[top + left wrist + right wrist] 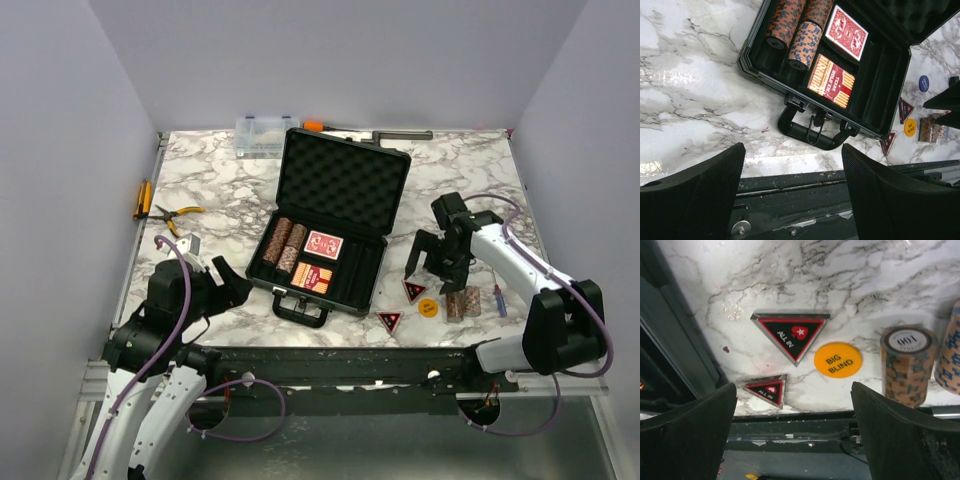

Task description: Pack up texas hold em set

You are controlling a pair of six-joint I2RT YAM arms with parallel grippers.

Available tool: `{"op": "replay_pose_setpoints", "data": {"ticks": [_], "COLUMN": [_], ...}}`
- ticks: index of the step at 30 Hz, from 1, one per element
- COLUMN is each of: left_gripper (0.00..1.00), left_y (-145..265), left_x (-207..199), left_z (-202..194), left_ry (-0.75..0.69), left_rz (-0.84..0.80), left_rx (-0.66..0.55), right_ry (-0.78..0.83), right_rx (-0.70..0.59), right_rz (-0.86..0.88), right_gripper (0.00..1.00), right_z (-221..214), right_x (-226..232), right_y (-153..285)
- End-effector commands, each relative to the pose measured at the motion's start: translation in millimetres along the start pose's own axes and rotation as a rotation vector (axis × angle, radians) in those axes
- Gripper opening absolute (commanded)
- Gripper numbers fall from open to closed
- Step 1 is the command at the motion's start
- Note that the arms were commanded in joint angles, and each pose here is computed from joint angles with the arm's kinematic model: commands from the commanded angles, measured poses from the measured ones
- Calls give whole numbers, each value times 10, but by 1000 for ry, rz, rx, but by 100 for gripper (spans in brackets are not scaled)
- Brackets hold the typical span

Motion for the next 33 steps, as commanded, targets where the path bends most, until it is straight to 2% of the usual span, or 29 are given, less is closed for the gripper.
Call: {"op": "replay_pose_setpoints", "data": {"ticks": [1, 7, 20, 33], "left_gripper": [78, 78, 74, 71], "left_y": [6, -1, -26, -39], "left_x": [21, 24, 21, 37], "left_z": [51, 50, 39, 45], "left_ry": [11, 12, 11, 16], "left_rz": [8, 11, 13, 22], "left_rx": [-41, -39, -25, -27], "right_ry": [41, 16, -182, -231], "right_rx": [-47, -58, -135, -96], "right_rz": [-28, -52, -154, -147], "right_gripper": [99, 99, 96, 94], "right_z": [188, 265, 415, 275], "right_x": [58, 76, 20, 111], "right_y": [-126, -291, -452, -566]}}
Point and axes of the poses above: each gripper's point midway between its finger pads, its own y axis back along the fingers, its own x axis along the line the jaws close on, z = x × y, the point moved 1 cm from there along y, back along the fingers, and after that the axes turned 3 degrees about y, right-handed, at the moved point
